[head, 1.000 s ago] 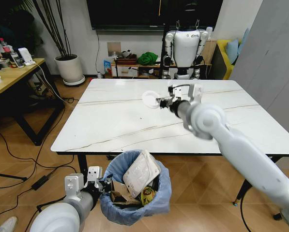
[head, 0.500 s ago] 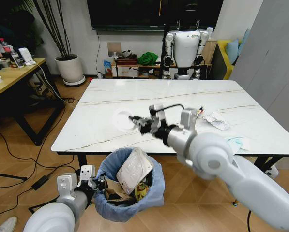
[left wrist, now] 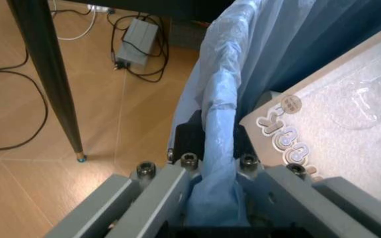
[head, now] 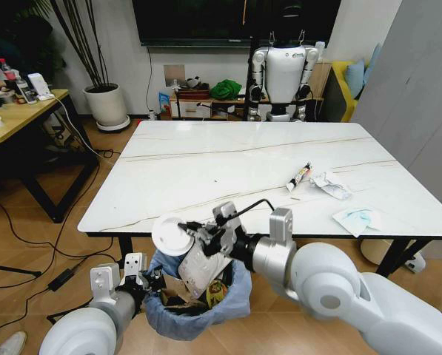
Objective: Pick up the trash bin and place the trash from the table into it.
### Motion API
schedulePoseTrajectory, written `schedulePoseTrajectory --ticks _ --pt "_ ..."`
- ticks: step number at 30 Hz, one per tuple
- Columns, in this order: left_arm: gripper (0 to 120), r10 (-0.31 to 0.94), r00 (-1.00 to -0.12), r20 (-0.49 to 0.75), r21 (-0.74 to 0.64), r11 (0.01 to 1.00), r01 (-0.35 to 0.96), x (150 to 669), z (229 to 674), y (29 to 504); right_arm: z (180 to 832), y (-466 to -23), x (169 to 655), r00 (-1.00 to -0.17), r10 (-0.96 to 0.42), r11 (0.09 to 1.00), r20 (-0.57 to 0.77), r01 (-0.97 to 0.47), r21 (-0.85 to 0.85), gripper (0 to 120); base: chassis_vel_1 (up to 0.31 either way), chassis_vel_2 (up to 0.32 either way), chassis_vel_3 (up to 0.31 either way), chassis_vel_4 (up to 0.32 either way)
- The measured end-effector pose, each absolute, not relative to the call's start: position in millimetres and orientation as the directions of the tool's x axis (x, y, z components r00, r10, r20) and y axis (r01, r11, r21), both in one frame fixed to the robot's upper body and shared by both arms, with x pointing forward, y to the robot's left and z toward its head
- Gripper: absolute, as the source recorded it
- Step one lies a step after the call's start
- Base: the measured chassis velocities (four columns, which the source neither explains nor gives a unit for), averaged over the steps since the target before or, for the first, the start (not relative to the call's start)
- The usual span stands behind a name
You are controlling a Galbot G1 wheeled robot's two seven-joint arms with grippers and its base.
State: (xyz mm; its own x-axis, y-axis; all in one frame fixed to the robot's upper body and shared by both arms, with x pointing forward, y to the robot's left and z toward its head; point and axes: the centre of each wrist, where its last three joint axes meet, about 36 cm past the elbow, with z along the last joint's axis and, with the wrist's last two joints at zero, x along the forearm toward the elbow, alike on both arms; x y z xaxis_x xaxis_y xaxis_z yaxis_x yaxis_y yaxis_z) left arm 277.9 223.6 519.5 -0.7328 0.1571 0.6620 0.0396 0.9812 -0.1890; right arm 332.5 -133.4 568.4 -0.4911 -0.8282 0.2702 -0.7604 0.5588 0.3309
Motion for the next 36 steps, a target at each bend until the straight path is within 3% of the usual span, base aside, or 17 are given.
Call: schedulePoseTrajectory --ticks 5,10,17,19,26,29,36 --pt "0 0.158 -0.734 0.66 -0.191 0.981 0.04 278.4 519.9 223.5 559.7 -131.8 326.9 -0.483 -0.826 0.557 0.29 -0.777 0.293 0 0.0 0.0 0.0 0.0" --pt "0 0.161 -0.733 0.661 -0.194 0.98 0.041 278.1 519.5 222.6 548.4 -132.4 327.5 -0.484 -0.829 0.551 0.281 -0.795 0.254 22 0.0 0.0 0.0 0.0" --pt "0 0.163 -0.732 0.662 -0.191 0.98 0.045 277.8 519.8 222.5 543.1 -134.8 327.1 -0.49 -0.824 0.556 0.285 -0.795 0.242 39 0.0 0.0 0.0 0.0" --pt "0 0.164 -0.732 0.662 -0.191 0.98 0.047 277.6 520.0 222.5 540.6 -136.1 327.1 -0.491 -0.823 0.557 0.286 -0.796 0.238 52 0.0 0.0 0.0 0.0" --pt "0 0.169 -0.731 0.661 -0.193 0.98 0.052 276.8 520.8 221.9 541.9 -138.8 330.6 -0.506 -0.818 0.567 0.274 -0.791 0.23 74 0.0 0.0 0.0 0.0" --pt "0 0.173 -0.729 0.662 -0.197 0.979 0.054 273.9 521.9 221.5 555.5 -140.5 344.2 -0.562 -0.795 0.605 0.227 -0.763 0.227 91 0.0 0.0 0.0 0.0" --pt "0 0.171 -0.732 0.66 -0.195 0.979 0.053 271.7 523.9 222.8 576.4 -144.2 362.3 -0.679 -0.71 0.702 0.187 -0.666 0.252 100 0.0 0.0 0.0 0.0"
